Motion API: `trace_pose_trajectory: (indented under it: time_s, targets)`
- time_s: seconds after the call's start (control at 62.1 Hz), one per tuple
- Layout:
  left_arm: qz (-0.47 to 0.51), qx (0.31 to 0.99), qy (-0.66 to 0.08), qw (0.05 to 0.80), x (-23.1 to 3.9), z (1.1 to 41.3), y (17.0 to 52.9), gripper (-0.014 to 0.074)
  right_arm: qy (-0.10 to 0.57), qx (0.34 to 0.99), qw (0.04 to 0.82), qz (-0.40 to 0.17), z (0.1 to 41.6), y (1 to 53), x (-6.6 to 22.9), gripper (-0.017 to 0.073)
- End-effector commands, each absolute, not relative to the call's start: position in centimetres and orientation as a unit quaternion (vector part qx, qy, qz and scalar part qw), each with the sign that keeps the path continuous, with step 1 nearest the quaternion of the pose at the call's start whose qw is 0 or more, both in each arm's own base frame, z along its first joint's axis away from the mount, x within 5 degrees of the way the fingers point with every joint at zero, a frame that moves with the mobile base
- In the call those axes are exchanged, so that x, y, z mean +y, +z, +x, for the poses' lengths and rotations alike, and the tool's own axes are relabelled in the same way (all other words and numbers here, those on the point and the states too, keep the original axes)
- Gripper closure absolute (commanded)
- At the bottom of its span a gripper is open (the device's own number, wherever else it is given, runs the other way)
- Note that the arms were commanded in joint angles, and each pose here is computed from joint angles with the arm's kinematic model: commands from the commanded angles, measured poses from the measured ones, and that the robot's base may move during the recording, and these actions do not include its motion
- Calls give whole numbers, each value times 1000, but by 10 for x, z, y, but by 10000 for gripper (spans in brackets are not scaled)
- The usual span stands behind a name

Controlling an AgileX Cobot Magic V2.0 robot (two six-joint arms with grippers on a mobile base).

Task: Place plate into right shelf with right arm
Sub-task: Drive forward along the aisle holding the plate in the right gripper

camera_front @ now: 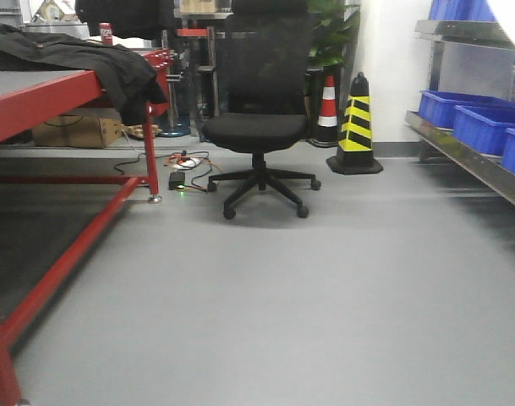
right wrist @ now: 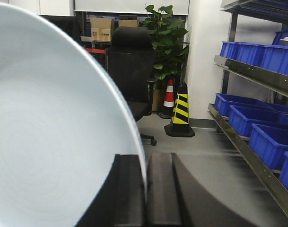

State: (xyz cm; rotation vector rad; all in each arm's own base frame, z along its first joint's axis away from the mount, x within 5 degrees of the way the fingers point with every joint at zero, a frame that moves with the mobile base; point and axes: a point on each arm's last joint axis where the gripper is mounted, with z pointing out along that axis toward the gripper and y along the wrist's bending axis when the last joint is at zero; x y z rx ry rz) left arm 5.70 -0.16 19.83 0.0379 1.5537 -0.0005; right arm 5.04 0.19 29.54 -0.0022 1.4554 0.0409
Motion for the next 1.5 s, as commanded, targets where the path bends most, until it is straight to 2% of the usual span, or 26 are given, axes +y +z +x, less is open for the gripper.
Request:
trace_pose_trajectory:
  time_s: [0.0,1.481]
  targets:
    - [7,669,-2,744,-1,56,203,722,14,622,783,3,48,313,1,503]
    - [7,669,-2,744,-1,56,203,722,14,622,783,3,48,313,1,503]
